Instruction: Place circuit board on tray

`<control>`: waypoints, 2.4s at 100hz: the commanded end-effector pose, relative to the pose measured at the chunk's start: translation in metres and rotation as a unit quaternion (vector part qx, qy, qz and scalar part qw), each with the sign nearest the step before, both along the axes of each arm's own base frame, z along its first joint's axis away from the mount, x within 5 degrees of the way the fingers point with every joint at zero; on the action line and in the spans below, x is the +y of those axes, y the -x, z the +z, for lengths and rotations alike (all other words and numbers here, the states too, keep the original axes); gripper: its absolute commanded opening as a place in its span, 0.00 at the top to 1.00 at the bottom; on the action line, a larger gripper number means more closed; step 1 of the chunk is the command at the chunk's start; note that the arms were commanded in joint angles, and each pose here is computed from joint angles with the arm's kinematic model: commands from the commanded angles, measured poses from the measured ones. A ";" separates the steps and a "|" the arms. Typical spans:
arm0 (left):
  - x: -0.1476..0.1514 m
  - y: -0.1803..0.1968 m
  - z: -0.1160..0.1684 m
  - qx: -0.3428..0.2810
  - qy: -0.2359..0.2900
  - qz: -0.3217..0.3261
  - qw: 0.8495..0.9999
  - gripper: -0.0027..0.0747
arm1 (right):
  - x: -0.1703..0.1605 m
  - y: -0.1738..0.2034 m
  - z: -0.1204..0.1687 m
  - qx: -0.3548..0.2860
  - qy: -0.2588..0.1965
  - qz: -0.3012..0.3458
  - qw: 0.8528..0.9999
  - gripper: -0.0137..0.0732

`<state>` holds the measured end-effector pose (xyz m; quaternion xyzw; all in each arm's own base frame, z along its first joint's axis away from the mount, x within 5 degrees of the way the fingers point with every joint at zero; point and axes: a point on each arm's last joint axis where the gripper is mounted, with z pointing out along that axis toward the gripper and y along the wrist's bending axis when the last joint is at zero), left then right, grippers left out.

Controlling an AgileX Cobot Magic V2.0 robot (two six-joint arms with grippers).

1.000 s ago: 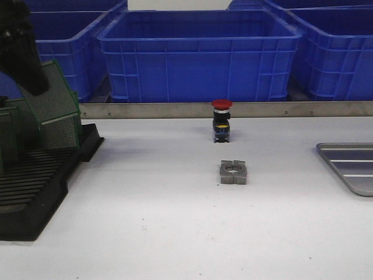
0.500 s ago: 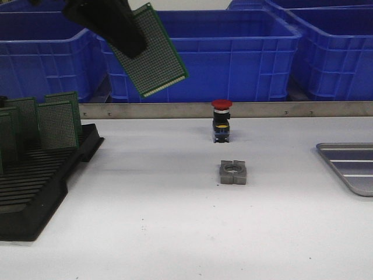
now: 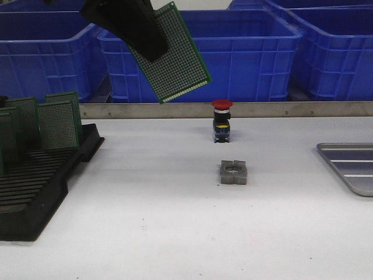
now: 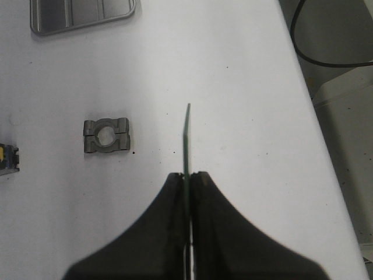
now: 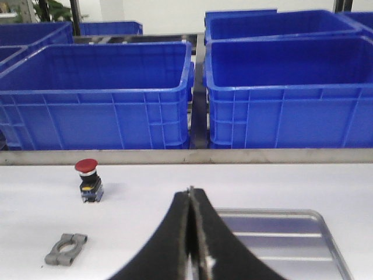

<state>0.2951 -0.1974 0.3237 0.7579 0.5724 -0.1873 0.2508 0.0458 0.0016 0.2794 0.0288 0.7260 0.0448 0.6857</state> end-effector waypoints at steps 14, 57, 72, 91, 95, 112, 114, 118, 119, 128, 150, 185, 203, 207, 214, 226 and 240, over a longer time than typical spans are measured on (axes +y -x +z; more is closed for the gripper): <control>-0.002 0.015 0.028 -0.005 0.037 -0.013 0.999 0.99 | 0.002 -0.026 0.059 0.126 -0.009 0.007 0.992 0.92; -0.002 0.015 0.028 -0.005 0.037 -0.013 0.999 0.99 | 0.005 -0.070 0.064 0.208 -0.023 0.013 0.978 0.72; -0.002 0.015 0.028 -0.005 0.037 -0.013 0.999 0.99 | 0.006 -0.070 0.064 0.209 -0.034 0.017 0.977 0.45; -0.002 0.015 0.028 -0.005 0.037 -0.013 0.999 0.99 | 0.010 -0.073 0.065 0.205 -0.036 0.038 0.977 0.33; -0.002 0.015 0.028 -0.005 0.037 -0.013 0.999 0.99 | 0.012 -0.076 0.066 0.205 -0.027 0.053 0.977 0.33; -0.002 0.015 0.028 -0.005 0.037 -0.013 0.999 0.99 | 0.031 -0.103 0.066 0.206 0.023 0.168 0.964 0.33; -0.002 0.015 0.028 -0.005 0.037 -0.013 0.999 0.99 | 0.034 -0.104 0.067 0.201 0.032 0.187 0.961 0.33; -0.002 0.015 0.028 -0.005 0.037 -0.013 0.999 0.99 | 0.042 -0.112 0.065 0.195 0.044 0.224 0.954 0.33; -0.002 0.015 0.028 -0.005 0.037 -0.013 0.999 0.99 | 0.043 -0.114 0.064 0.196 0.045 0.230 0.952 0.33; -0.002 0.015 0.028 -0.005 0.037 -0.013 0.999 0.99 | 0.059 -0.128 0.059 0.177 0.072 0.301 0.934 0.33; -0.002 0.015 0.028 -0.005 0.038 -0.013 0.999 0.99 | 0.096 -0.164 0.028 0.173 0.128 0.412 0.886 0.33; -0.002 0.015 0.029 -0.004 0.039 -0.013 0.999 0.99 | 0.145 -0.207 0.013 0.182 0.160 0.488 0.839 0.33; -0.002 0.015 0.029 -0.003 0.041 -0.013 0.999 0.99 | 0.163 -0.216 0.016 0.177 0.162 0.517 0.822 0.35; -0.002 0.015 0.029 -0.003 0.041 -0.013 0.999 0.99 | 0.166 -0.216 0.016 0.177 0.162 0.523 0.818 0.37; -0.002 0.016 0.029 -0.003 0.041 -0.013 0.999 0.99 | 0.170 -0.216 0.016 0.176 0.162 0.529 0.814 0.45; -0.002 0.016 0.029 -0.002 0.042 -0.013 0.999 0.99 | 0.172 -0.215 0.016 0.175 0.162 0.533 0.812 0.65; -0.002 0.016 0.029 -0.002 0.042 -0.013 0.999 0.99 | 0.172 -0.215 0.016 0.175 0.162 0.534 0.811 0.88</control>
